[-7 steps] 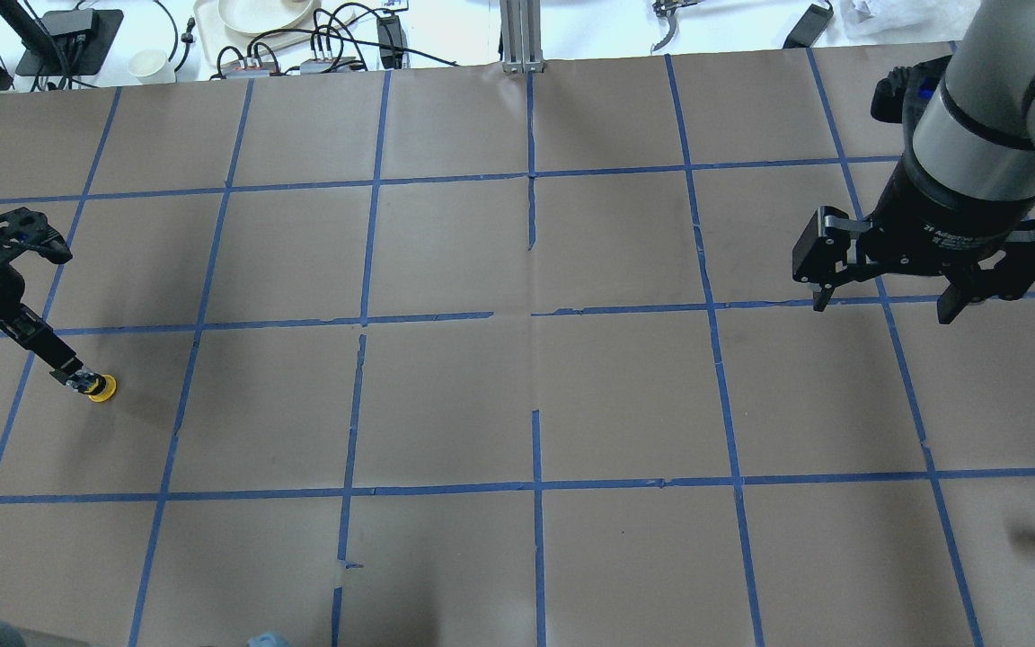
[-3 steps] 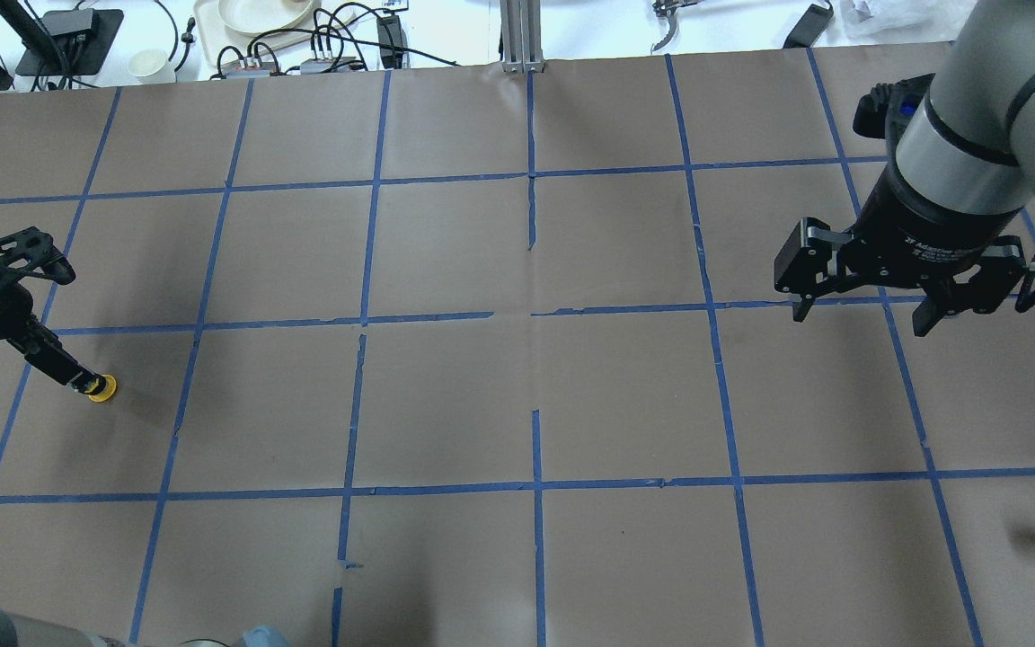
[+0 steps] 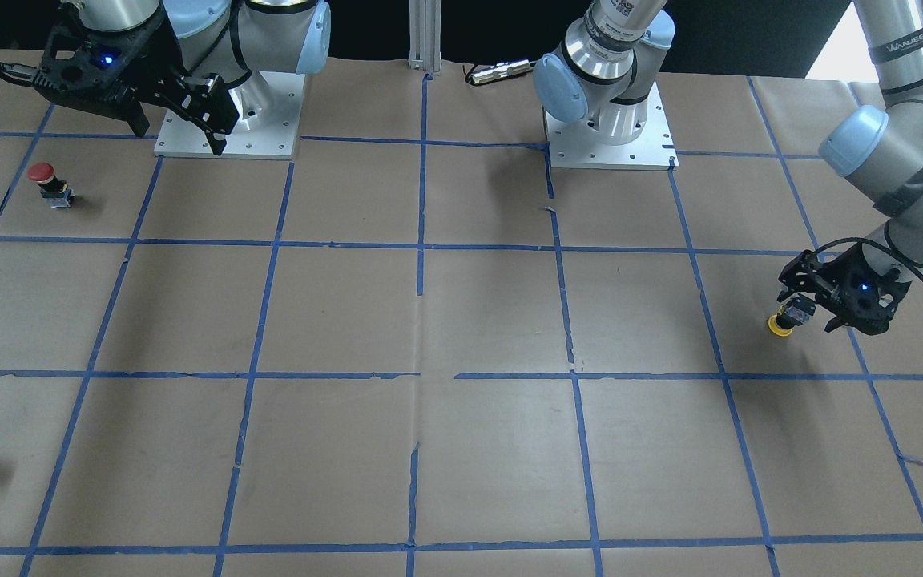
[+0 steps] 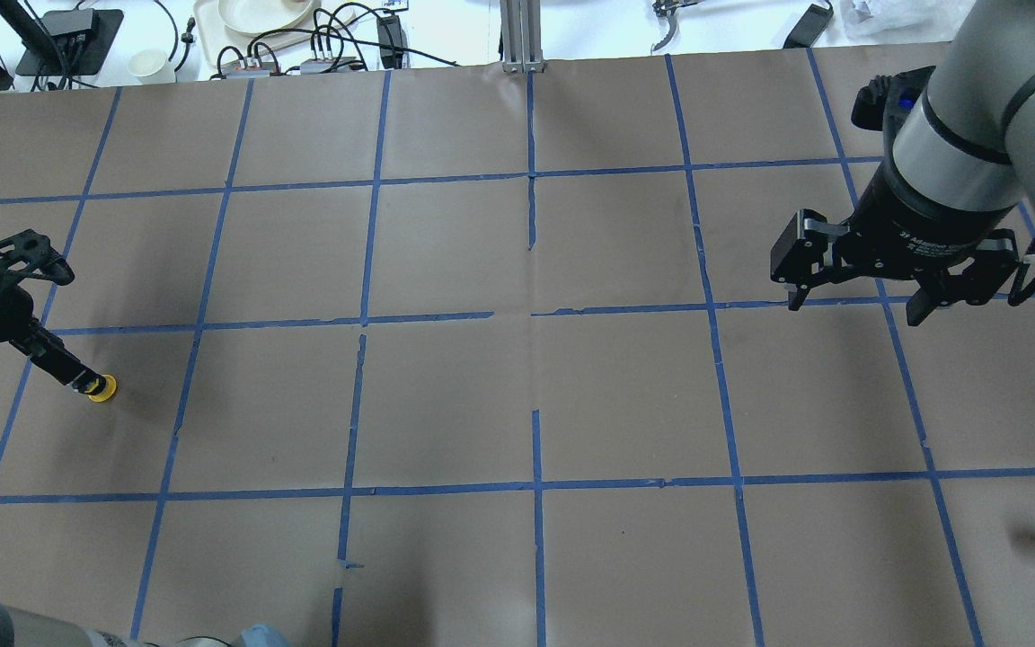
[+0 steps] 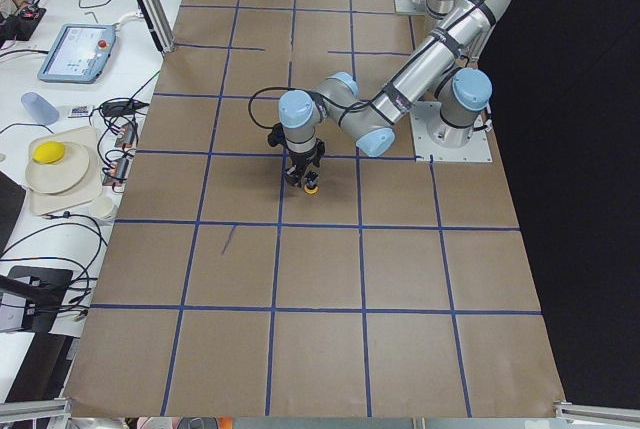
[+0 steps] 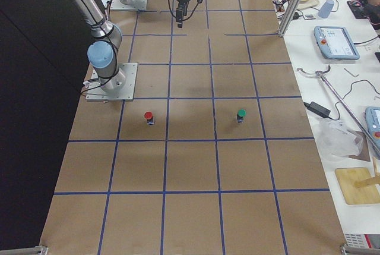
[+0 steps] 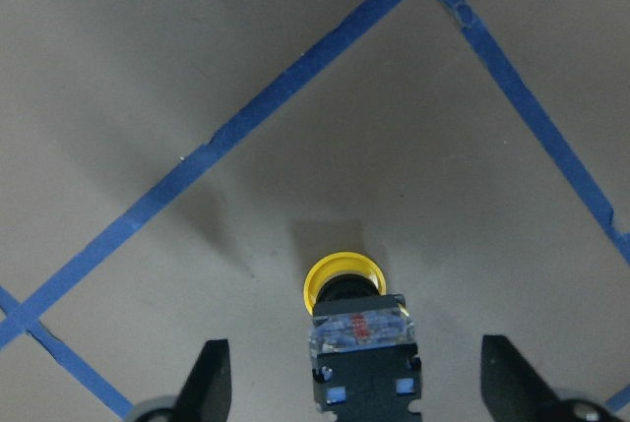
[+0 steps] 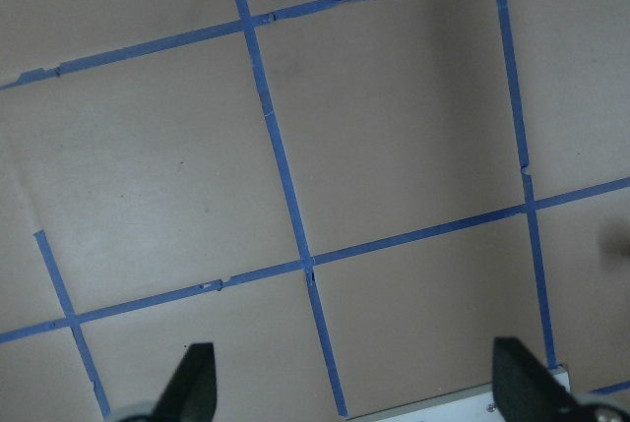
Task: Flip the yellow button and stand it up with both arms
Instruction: 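Close the left gripper on the black base of the yellow button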
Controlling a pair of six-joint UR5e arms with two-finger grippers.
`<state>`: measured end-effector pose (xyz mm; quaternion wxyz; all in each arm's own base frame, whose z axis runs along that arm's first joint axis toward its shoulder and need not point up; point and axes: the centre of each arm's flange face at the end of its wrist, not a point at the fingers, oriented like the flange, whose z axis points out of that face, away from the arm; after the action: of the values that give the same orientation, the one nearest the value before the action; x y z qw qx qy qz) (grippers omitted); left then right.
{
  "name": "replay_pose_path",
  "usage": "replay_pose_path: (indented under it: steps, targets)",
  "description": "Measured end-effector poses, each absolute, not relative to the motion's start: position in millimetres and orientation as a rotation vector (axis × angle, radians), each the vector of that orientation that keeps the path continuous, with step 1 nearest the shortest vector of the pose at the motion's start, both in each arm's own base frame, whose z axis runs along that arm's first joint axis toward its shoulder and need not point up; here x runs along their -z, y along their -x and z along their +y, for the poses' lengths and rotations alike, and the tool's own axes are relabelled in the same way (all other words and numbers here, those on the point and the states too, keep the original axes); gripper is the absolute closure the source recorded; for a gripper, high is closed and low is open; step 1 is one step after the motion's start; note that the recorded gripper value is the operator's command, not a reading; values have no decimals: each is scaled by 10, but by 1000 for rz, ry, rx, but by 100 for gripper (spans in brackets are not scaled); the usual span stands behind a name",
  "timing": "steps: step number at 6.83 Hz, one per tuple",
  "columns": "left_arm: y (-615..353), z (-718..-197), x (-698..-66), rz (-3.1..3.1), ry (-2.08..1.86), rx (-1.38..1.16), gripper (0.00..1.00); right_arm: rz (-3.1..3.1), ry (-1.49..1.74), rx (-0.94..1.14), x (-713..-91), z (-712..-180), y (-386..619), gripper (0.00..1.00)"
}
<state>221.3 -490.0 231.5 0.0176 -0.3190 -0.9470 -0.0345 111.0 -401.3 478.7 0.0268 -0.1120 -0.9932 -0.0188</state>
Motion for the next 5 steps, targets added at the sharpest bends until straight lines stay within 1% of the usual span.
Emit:
replay_pose_path:
  steps: [2, 4, 5]
  targets:
    - [-2186, -4873, -2259, -2945, 944, 113, 18, -3069, 351, 60, -4756, -4016, -1113, 0]
    - [-2178, -4858, -2241, -2948, 927, 122, 20, -3067, 355, 67, -4714, -4017, -1112, 0]
    - [-2180, -4857, -2247, -2951, 926, 124, 26, -3063, 359, 63, -4720, -4013, -1108, 0]
